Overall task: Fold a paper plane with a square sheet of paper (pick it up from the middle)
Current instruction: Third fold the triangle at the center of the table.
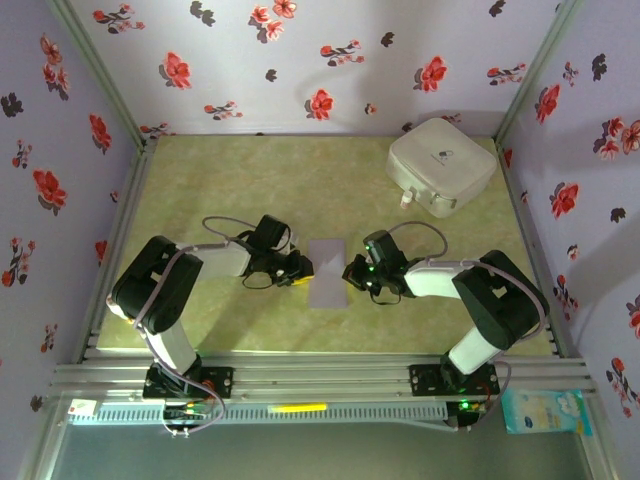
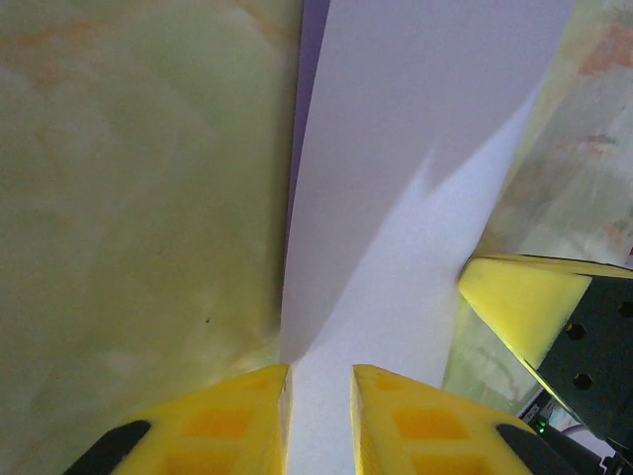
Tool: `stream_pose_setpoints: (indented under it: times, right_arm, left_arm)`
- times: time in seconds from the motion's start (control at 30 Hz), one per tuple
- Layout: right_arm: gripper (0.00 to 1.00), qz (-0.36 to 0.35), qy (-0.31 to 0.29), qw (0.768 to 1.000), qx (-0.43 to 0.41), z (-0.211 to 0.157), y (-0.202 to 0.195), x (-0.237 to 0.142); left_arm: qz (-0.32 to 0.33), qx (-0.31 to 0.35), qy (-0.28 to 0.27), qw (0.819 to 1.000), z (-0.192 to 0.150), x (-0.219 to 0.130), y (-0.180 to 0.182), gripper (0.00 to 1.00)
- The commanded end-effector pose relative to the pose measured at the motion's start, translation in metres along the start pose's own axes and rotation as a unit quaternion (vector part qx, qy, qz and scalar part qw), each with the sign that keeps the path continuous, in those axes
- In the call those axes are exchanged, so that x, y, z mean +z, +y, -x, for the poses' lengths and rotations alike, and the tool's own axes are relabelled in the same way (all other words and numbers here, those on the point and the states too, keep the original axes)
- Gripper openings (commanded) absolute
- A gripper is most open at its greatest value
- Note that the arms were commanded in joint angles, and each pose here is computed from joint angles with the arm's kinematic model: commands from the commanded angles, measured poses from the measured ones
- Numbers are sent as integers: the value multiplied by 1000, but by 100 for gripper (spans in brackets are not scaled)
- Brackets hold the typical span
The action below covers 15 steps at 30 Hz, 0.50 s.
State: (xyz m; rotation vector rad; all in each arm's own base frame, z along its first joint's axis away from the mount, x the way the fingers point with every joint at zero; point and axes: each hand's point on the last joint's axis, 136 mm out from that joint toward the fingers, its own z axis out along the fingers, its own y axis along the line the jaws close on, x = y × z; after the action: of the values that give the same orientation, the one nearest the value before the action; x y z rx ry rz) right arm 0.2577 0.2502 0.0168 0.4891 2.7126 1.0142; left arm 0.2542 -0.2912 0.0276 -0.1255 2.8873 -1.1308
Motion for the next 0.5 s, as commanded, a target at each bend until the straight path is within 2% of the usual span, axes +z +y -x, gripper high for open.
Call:
stream_pose_setpoints:
  times: [0.0, 0.23, 0.47]
  right_arm:
    - [3, -42, 4, 999, 23, -3, -26, 3]
    - [3, -41, 3, 999, 23, -2, -24, 3]
    - [3, -37, -5, 999, 22, 1, -21, 2]
  left_arm:
    - [0, -7, 11, 1000, -4, 4, 4, 23]
    - [0, -16, 7, 1000, -3, 5, 7, 32]
    - [0, -19, 18, 1000, -6, 11, 10, 30]
